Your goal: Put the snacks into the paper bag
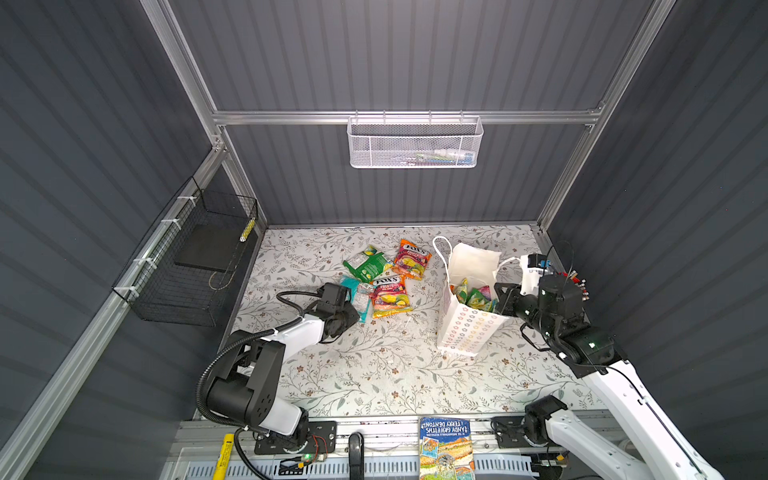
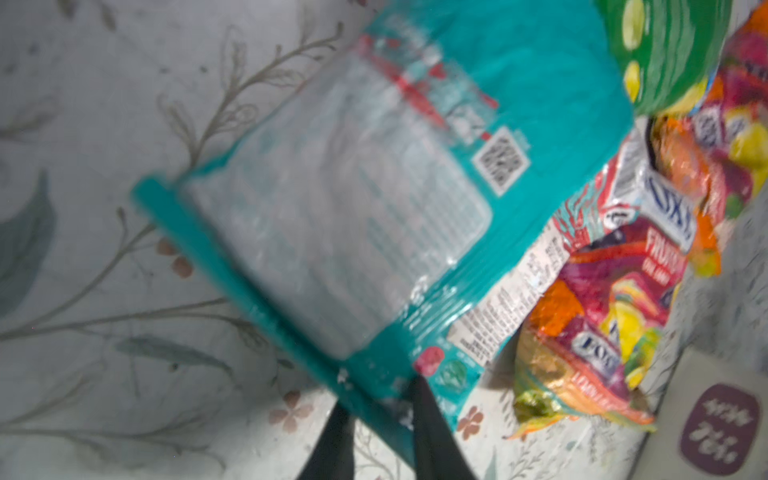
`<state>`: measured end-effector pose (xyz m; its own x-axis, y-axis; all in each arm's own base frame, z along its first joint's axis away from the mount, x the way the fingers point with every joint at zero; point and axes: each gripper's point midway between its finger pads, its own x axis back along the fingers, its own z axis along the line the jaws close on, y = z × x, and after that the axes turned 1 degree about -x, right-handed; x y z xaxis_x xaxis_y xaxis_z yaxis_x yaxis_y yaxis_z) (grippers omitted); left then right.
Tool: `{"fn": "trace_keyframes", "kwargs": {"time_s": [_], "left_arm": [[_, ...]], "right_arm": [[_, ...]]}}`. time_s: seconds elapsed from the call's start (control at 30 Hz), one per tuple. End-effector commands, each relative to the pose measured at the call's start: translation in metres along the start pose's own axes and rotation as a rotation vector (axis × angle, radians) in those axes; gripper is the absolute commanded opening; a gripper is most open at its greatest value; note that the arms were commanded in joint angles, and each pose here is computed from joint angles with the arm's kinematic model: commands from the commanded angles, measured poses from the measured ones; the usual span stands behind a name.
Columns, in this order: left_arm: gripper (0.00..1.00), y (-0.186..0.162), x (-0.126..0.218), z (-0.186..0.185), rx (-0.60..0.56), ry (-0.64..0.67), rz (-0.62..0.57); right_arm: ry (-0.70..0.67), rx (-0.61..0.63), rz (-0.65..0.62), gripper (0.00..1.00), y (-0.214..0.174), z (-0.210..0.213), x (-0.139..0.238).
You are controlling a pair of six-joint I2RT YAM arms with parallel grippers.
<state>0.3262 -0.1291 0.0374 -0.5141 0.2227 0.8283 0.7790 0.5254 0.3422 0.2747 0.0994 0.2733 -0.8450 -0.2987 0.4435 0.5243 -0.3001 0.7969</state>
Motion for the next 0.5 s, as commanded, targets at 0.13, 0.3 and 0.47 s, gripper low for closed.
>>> {"fn": "trace_keyframes", "kwargs": {"time_s": [0.13,0.3,0.47], "left_arm": [[0.0,0.035,0.05,-0.022,-0.091,-0.001,-0.105],[0.0,0.048,0.102,-0.037,-0.167,-0.045,-0.17],[0.0,0.063,0.156,-0.056,-0.222,-0.11,-0.244]], "right_arm": [[-0.009,0.015,0.011,0.0,-0.006,-0.003,0.001],[-0.019,0.017,0.009,0.0,-0.005,-0.005,0.0],[-0.018,0.017,0.008,0.0,-0.005,-0.005,0.001]]}}
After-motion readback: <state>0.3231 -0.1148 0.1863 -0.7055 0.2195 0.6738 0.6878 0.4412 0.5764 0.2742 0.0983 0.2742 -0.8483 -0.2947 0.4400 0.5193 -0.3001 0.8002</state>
